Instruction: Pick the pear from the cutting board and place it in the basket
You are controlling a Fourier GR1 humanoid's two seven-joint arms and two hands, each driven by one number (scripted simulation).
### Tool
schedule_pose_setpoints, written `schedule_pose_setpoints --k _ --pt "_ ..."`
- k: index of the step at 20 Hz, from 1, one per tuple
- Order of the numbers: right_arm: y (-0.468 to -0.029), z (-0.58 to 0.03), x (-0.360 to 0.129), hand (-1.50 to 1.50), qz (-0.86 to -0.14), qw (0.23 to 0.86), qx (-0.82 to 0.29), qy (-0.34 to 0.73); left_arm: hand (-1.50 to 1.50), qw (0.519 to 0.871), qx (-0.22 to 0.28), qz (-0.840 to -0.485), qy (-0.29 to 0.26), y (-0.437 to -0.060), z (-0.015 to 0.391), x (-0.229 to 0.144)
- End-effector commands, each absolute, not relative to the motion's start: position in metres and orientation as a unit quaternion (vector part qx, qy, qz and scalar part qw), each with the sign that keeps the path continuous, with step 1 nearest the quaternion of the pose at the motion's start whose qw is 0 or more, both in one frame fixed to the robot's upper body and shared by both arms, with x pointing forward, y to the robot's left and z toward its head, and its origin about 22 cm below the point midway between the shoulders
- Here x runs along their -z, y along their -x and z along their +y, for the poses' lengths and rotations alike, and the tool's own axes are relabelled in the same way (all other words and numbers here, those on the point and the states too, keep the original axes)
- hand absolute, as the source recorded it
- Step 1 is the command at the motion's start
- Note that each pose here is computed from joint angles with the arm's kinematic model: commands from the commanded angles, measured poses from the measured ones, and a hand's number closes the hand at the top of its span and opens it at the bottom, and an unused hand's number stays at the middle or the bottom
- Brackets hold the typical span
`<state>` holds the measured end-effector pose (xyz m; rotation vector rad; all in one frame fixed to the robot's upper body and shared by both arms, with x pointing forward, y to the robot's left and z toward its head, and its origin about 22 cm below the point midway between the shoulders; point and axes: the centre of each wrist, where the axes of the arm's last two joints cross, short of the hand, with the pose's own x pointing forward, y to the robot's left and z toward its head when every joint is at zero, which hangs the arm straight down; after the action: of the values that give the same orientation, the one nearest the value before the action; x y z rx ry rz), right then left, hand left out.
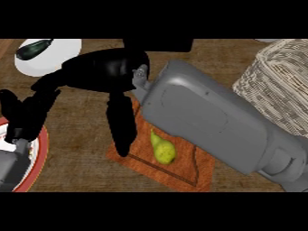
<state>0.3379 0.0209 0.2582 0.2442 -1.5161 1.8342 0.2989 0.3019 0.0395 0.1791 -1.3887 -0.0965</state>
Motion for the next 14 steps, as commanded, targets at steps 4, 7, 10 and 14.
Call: schedule_pose_setpoints --k 4,7,10,14 --pt "-0.382 0.017 -0.298 -1.5 -0.476 0.379 -0.792 -0.051 0.0 0.761 0.054 -0.641 -0.083 -0.304 0.308 -0.045" --pt "-0.389 0.02 -0.301 -1.5 -0.429 0.376 -0.817 -0.08 0.0 0.76 0.054 -0.644 -0.077 -0.304 0.314 -0.046" --pt "-0.412 -0.024 -0.329 -1.5 -0.433 0.388 -0.808 -0.097 0.0 0.758 0.045 -0.647 -0.073 -0.296 0.318 -0.045" --pt "-0.424 -0.033 -0.303 -1.5 -0.431 0.407 -0.791 -0.15 0.0 0.762 0.047 -0.642 -0.074 -0.286 0.311 -0.042"
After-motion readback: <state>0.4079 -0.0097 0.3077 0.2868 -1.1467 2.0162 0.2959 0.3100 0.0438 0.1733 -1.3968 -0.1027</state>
